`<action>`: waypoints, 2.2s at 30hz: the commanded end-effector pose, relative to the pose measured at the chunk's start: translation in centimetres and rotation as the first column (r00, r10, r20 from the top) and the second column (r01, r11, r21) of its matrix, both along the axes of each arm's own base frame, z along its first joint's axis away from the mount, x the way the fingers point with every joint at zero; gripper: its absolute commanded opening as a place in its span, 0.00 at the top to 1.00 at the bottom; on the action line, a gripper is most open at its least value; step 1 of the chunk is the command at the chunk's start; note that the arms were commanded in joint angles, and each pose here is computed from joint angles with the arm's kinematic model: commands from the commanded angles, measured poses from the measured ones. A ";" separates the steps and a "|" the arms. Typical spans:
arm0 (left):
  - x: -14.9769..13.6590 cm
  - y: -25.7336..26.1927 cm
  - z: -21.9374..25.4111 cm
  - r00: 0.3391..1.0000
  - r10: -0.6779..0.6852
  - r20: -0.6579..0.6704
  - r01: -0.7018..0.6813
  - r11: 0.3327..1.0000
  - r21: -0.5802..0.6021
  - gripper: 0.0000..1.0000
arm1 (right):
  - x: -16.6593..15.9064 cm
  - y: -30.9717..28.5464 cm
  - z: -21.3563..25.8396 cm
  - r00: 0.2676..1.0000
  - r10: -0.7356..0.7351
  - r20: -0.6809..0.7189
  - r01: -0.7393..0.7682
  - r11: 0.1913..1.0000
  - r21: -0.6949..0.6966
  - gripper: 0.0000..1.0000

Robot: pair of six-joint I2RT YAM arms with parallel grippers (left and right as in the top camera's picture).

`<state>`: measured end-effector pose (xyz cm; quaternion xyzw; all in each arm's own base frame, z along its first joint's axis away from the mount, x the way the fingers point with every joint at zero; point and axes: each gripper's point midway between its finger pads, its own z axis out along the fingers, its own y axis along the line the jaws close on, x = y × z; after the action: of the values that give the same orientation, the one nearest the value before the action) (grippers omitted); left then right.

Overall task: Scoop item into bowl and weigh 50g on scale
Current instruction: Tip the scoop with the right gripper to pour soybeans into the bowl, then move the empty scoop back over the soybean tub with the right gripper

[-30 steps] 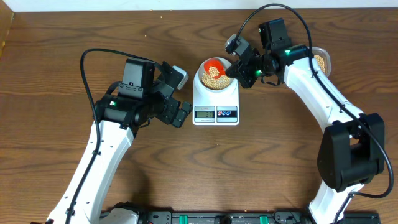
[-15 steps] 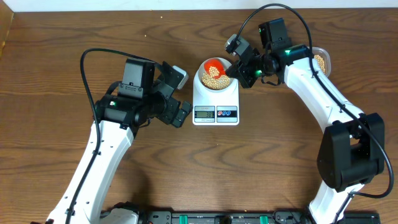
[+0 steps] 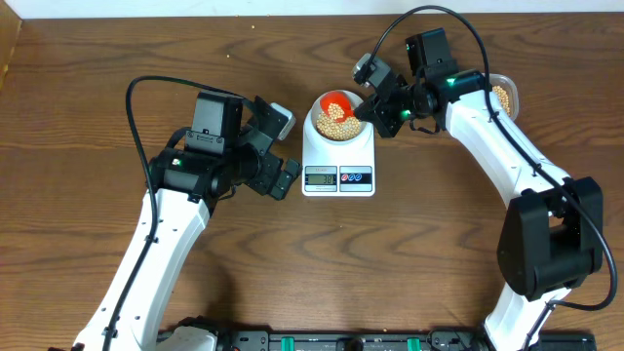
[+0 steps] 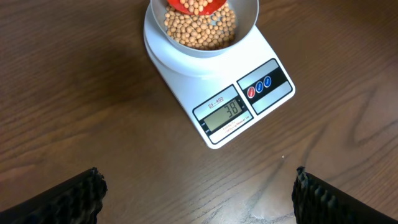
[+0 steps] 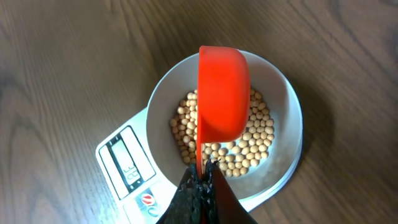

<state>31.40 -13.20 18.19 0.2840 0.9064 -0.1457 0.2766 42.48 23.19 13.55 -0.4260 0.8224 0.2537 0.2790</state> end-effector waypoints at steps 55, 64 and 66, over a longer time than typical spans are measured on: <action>0.2 -0.2 0.3 1.000 -0.017 0.007 0.017 1.000 -0.004 0.02 | 3.2 -7.2 8.2 0.972 -0.148 0.180 0.130 0.985 0.110 0.99; 0.2 -0.2 0.3 1.000 -0.017 0.007 0.017 1.000 -0.004 0.02 | 5.0 -16.1 7.8 0.883 -0.469 -0.021 0.465 0.869 0.172 0.99; 0.2 -0.2 0.3 1.000 -0.017 0.007 0.017 1.000 -0.004 0.02 | 5.1 -17.7 7.6 0.858 -0.511 -0.049 0.511 0.842 0.170 0.99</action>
<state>31.40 -13.19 18.18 0.2840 0.9065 -0.1457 0.2764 47.63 6.69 19.35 -0.2196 0.8757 0.2235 0.3673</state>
